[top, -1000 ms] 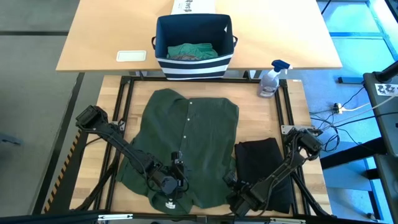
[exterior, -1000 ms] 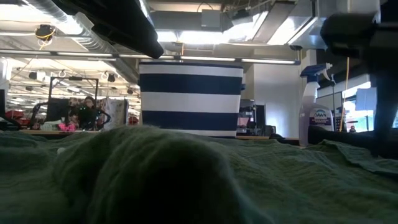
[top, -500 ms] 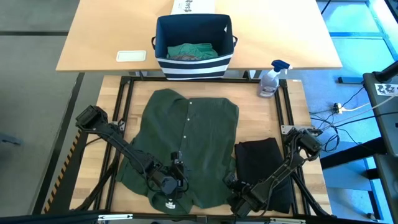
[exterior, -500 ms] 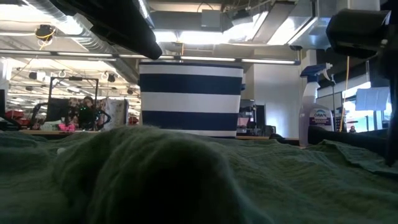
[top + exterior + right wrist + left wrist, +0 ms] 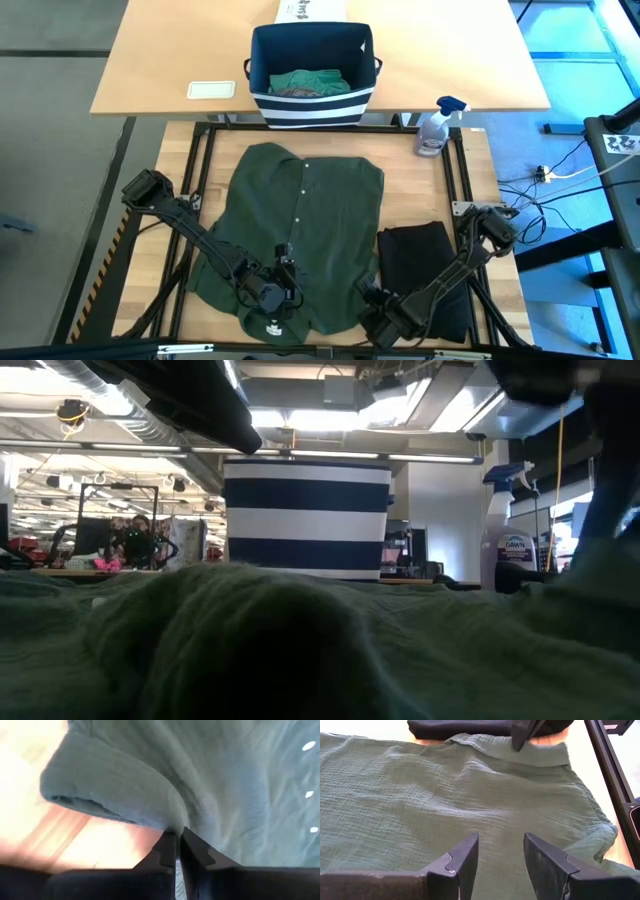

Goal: Fold Laundry from Bin
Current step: Fold the green polo shirt

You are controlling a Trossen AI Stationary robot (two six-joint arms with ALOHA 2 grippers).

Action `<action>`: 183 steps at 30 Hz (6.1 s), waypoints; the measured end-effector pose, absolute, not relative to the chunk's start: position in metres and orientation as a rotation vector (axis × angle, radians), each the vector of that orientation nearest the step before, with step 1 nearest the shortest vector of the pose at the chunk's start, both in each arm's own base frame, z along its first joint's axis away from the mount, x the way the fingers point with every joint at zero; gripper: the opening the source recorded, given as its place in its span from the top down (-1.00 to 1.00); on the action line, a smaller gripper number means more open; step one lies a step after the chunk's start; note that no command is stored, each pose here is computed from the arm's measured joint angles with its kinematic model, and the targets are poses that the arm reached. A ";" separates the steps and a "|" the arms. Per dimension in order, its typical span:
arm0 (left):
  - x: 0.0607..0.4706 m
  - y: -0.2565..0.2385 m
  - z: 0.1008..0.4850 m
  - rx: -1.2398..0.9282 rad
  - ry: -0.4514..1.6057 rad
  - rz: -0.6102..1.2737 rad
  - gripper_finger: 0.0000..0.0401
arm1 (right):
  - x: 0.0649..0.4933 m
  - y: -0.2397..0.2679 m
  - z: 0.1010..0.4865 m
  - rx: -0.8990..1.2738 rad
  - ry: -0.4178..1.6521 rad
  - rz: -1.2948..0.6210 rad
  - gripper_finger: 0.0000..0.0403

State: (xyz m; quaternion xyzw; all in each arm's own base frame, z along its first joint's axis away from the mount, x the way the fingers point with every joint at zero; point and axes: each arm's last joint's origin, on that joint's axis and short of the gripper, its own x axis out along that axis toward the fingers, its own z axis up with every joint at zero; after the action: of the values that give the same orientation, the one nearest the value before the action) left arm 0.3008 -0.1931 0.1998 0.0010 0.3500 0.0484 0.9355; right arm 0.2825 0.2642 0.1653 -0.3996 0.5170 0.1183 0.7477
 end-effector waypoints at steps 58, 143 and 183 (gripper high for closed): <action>0.324 -0.193 0.194 -0.102 0.518 0.218 -0.53 | 0.367 0.139 0.245 -0.501 1.205 0.047 1.00; 0.303 -0.209 0.211 0.246 0.379 0.398 1.00 | 0.326 0.107 0.287 -0.556 1.321 -0.068 0.20; 0.294 -0.215 0.216 0.259 0.363 0.416 1.00 | 0.208 -0.045 0.147 -0.690 1.097 0.047 0.20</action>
State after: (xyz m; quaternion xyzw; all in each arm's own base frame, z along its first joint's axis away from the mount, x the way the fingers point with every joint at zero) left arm 0.2938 -0.2154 0.2156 0.1276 0.1786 0.2046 0.9539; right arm 0.2082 -0.0446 0.1471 -0.3211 0.5110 0.0217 0.7970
